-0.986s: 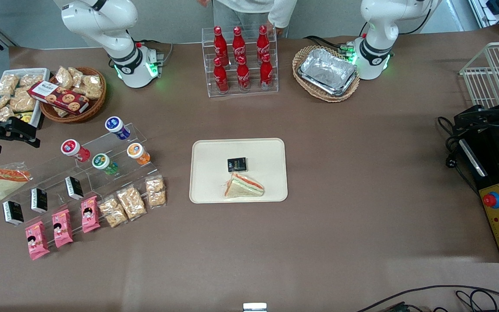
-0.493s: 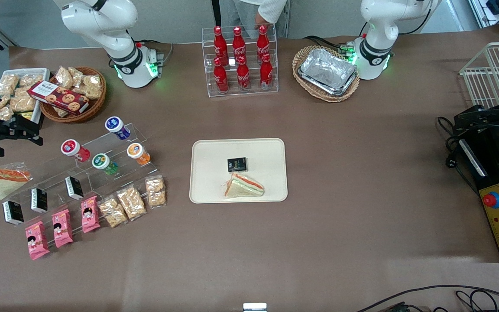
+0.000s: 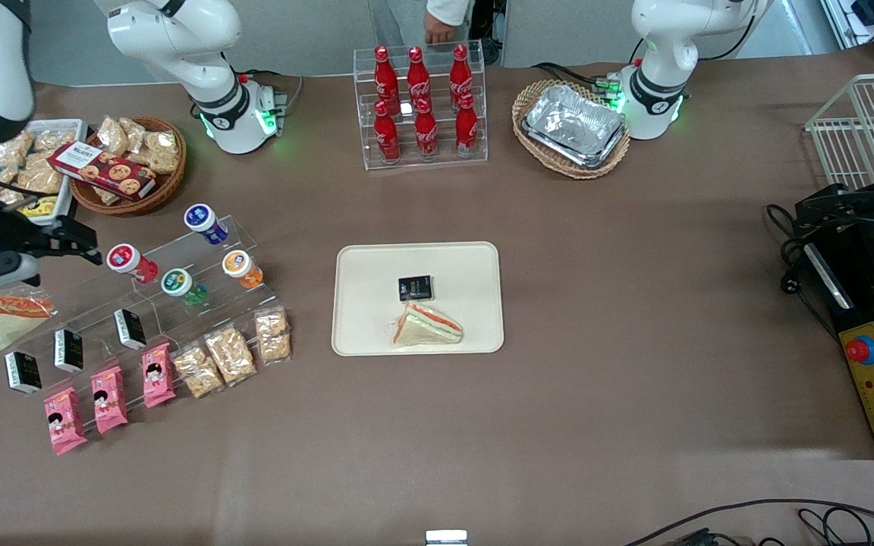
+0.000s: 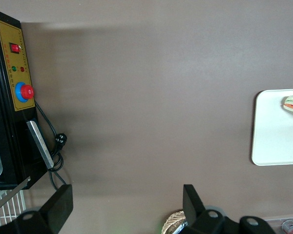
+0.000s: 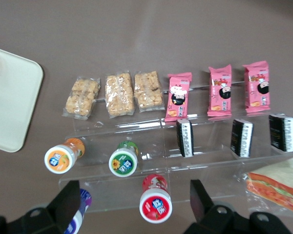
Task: Place green gum on tray
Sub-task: 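Move the right gripper toward the green-capped gum bottle on the rack, then lower the right gripper around the green-capped gum bottle and close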
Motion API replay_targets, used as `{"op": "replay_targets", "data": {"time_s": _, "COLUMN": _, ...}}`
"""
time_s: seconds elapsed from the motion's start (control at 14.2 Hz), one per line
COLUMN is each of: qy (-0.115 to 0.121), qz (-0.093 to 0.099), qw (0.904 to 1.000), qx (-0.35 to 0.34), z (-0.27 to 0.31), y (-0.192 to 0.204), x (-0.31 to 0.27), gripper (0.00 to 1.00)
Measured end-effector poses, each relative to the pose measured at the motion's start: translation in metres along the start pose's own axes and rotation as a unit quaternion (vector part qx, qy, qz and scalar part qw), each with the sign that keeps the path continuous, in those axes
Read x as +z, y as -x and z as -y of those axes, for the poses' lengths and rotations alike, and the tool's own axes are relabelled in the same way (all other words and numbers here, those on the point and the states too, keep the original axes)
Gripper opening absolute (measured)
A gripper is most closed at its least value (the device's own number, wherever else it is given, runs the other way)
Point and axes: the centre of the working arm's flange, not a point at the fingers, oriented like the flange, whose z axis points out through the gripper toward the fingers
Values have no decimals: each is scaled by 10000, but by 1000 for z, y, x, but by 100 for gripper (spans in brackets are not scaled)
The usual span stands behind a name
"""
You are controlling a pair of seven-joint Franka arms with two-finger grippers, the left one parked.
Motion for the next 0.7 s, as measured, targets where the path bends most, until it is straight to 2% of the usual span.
{"op": "replay_targets", "data": {"time_s": 0.28, "qy": 16, "qz": -166, "qw": 9999, "qx": -30, "z": 9, "y": 23, "x": 65, "gripper": 100}}
{"op": "replay_targets", "data": {"time_s": 0.7, "qy": 56, "qz": -242, "qw": 9997, "qx": -67, "z": 22, "y": 43, "x": 142, "gripper": 100}}
